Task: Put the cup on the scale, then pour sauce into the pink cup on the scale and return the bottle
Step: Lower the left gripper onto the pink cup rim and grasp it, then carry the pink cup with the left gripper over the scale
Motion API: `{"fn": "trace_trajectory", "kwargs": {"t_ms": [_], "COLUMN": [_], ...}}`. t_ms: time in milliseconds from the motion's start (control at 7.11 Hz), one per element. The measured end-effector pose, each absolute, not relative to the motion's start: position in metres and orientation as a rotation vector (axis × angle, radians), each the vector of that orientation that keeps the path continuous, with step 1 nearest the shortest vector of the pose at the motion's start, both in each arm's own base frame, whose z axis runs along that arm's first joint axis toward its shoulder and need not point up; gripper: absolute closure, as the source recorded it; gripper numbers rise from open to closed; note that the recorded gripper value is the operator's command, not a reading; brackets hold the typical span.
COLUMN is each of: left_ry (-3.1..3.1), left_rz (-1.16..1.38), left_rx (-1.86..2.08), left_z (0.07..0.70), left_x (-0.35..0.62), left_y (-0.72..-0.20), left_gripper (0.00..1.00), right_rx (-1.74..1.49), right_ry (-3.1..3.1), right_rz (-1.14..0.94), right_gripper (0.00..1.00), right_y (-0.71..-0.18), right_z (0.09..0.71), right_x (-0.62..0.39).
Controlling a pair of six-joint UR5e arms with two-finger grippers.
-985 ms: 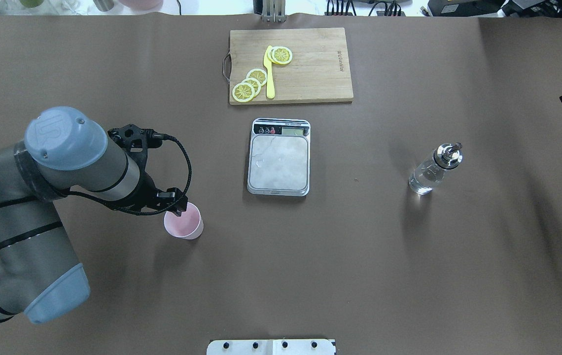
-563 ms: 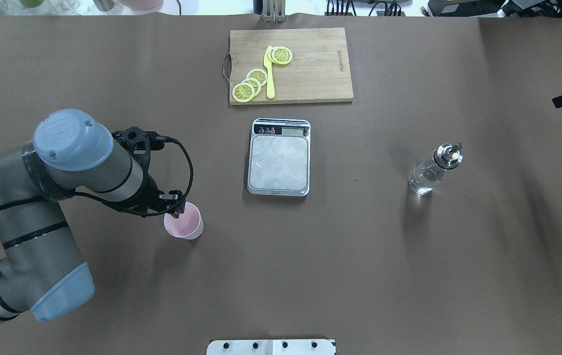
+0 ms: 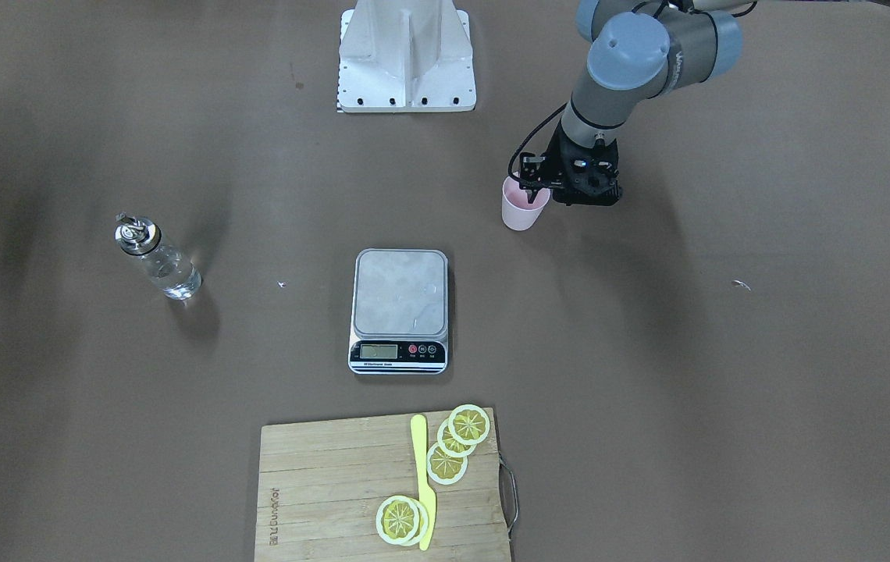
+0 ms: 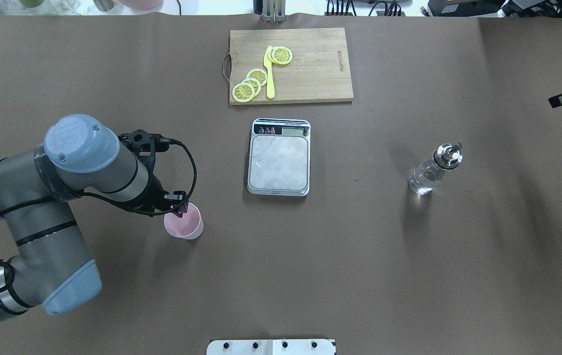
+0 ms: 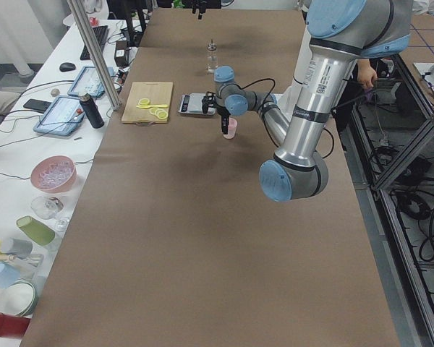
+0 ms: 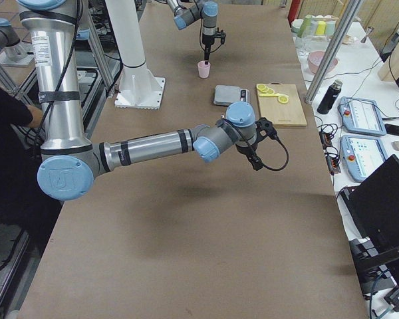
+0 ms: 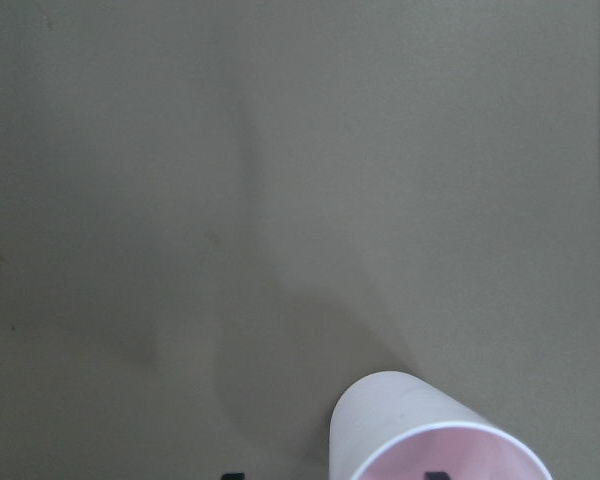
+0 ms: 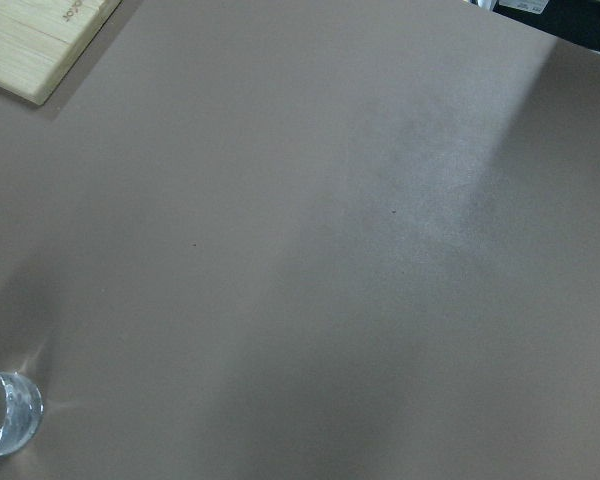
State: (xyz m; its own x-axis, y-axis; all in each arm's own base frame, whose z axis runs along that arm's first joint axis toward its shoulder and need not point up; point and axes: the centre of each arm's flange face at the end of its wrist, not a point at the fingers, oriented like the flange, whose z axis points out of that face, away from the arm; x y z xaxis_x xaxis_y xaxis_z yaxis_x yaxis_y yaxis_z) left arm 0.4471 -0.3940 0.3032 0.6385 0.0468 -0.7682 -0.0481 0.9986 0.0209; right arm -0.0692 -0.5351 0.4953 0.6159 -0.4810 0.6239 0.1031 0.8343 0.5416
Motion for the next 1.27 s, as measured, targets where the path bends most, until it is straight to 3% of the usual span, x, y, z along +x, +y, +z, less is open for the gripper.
{"fn": "trace_trajectory", "kwargs": {"t_ms": [281,563,704,844,985,1267], "left_ry": [0.88,0.88,0.878,0.876,0.875,0.876], "left_rz": [0.06,0.073,0.08,0.083,0.085,0.086], "left_rx": [-0.004,-0.007,-0.009,-0.011,-0.012,-0.011], "left_z": [0.303,0.304,0.304,0.305,0.305,0.303], "left_x": [0.448,0.452,0.456,0.458,0.46,0.46], "left_y": [-0.393,-0.388,-0.384,-0.382,-0.38,-0.379], "left_gripper": [0.5,0.53,0.65,0.86,1.0,1.0], "right_rx": [0.488,0.487,0.486,0.486,0.485,0.486], "right_ry": [-0.847,-0.845,-0.846,-0.846,-0.847,-0.847], "right_rz": [-0.355,-0.357,-0.357,-0.358,-0.359,-0.36], "right_gripper": [0.01,0.01,0.01,0.01,0.01,0.01], "right_y": [-0.535,-0.535,-0.535,-0.535,-0.535,-0.535], "right_z": [0.495,0.495,0.495,0.495,0.495,0.495], "right_x": [-0.071,-0.073,-0.073,-0.074,-0.074,-0.075]}}
